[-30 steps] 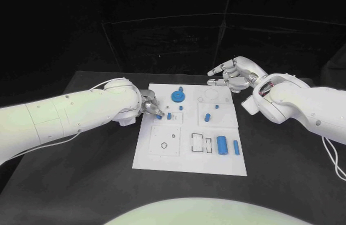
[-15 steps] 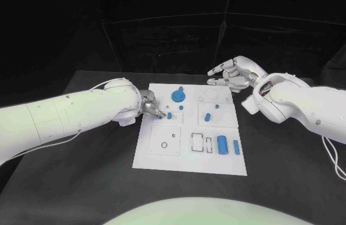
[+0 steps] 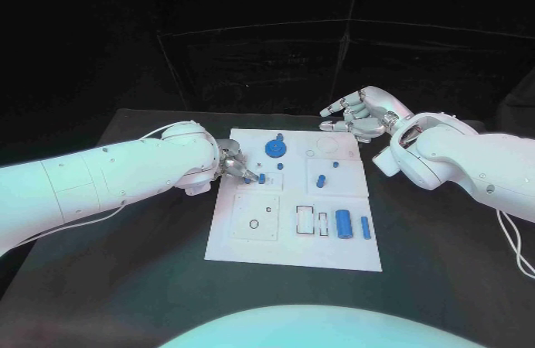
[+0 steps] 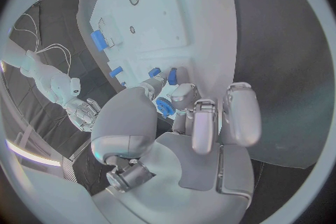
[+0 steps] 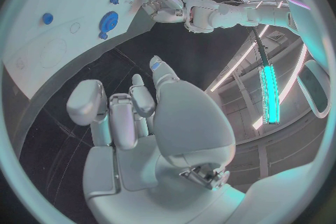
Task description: Assemble the parts on the task board
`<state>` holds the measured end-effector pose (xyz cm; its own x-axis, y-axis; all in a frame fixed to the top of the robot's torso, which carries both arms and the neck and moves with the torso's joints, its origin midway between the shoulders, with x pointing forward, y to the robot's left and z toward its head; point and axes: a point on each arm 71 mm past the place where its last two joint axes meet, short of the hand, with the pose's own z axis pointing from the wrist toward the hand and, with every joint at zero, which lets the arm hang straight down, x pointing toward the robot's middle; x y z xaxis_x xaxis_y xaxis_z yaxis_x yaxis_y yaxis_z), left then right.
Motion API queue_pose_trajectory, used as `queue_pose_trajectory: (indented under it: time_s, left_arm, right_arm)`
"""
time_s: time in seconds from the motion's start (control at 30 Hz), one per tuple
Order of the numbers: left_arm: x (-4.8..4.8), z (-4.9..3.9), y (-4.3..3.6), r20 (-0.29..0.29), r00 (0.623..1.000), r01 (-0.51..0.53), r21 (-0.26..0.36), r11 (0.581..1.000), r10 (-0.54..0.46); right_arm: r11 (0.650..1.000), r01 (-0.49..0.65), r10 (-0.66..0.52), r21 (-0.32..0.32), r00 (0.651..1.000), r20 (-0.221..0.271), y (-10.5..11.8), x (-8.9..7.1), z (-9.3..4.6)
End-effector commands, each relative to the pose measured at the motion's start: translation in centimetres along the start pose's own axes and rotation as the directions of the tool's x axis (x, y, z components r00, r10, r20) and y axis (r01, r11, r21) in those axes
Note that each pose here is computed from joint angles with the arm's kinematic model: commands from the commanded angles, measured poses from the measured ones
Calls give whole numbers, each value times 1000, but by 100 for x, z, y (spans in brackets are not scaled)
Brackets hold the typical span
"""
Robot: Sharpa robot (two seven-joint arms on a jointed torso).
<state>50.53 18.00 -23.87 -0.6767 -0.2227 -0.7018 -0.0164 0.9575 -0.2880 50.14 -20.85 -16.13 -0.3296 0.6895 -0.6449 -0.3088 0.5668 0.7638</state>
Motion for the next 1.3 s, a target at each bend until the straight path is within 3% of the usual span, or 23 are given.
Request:
queue_pose_trajectory:
  time_s: [0.03, 0.47, 0.63, 0.93, 1.2, 1.3]
  left_arm:
    - [0, -10, -4, 4, 1000, 5, -4, 1000, -5]
    - [-7, -28, 30, 6, 1000, 7, -10, 1000, -7]
    - [-42, -41, 46, 36, 999, 27, 1, 1000, -27]
    - [-242, -81, 10, 176, 966, 164, 145, 976, -188]
    - [-306, -105, -71, 214, 948, 173, 271, 947, -234]
    - [-325, -89, -134, 222, 946, 159, 320, 934, -237]
  right_arm:
    - [1000, -3, 3, -11, 1000, -6, 17, 0, 5]
    - [1000, -3, 3, -11, 1000, -6, 15, 2, 8]
    - [1000, -2, 2, -10, 1000, -5, 12, -1, 10]
    - [1000, -2, 2, -8, 1000, -4, 9, 0, 15]
    - [1000, -1, 1, -7, 1000, -2, 6, -3, 18]
    - [1000, -1, 1, -7, 1000, -1, 7, -1, 21]
